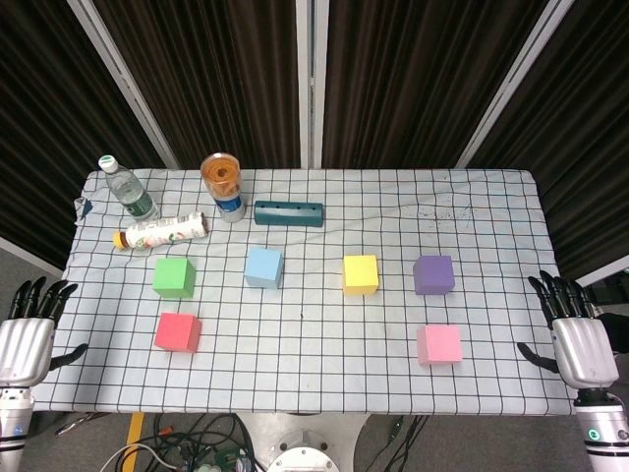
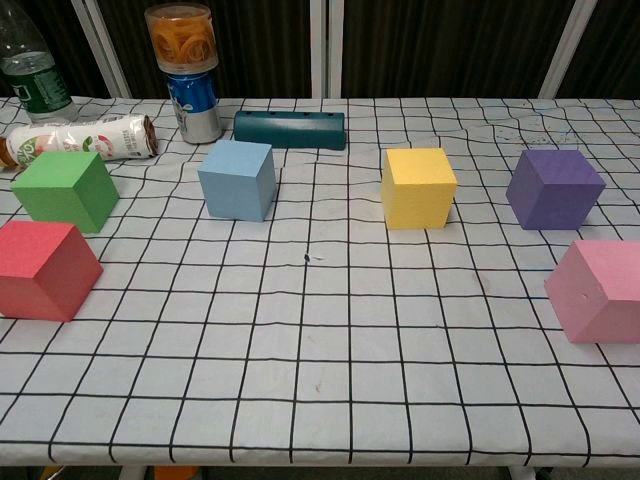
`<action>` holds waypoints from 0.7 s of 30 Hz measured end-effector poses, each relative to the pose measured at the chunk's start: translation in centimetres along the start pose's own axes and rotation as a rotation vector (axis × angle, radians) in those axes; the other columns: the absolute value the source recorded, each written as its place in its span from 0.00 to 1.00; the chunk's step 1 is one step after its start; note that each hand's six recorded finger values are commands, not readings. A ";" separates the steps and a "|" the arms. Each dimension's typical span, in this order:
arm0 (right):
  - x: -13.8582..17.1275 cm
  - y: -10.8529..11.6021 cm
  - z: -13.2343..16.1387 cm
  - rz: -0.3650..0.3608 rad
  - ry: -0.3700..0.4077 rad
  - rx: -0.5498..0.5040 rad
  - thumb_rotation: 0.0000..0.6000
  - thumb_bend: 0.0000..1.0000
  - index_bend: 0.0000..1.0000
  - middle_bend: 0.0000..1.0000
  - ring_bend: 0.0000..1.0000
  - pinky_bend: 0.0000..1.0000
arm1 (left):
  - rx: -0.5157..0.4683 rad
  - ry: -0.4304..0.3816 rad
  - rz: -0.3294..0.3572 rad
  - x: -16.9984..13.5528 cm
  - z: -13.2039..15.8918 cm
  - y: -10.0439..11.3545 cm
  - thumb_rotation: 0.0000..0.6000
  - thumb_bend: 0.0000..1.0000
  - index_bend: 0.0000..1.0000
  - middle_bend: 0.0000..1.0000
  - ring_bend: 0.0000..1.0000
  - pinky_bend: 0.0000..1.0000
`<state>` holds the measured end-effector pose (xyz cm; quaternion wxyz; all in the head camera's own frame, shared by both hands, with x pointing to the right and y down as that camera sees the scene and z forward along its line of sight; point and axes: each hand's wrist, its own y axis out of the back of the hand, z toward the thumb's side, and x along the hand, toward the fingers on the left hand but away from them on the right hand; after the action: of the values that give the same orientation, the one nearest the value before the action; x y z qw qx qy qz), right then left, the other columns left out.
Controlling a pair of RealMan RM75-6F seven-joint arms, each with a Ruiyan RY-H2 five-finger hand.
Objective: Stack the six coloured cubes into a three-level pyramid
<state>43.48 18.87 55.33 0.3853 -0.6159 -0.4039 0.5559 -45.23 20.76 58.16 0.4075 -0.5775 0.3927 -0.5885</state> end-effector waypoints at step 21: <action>-0.2 1.3 0.6 -0.006 0.072 -0.023 1.00 0.08 0.00 0.03 0.00 0.00 | -0.025 -0.167 0.015 3.9 3.7 2.1 1.00 0.04 0.16 0.11 0.01 0.00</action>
<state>42.94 18.24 54.12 0.3942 -0.6388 -0.3980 0.5273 -41.50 16.41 57.66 0.4361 -0.6264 0.3689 -0.5303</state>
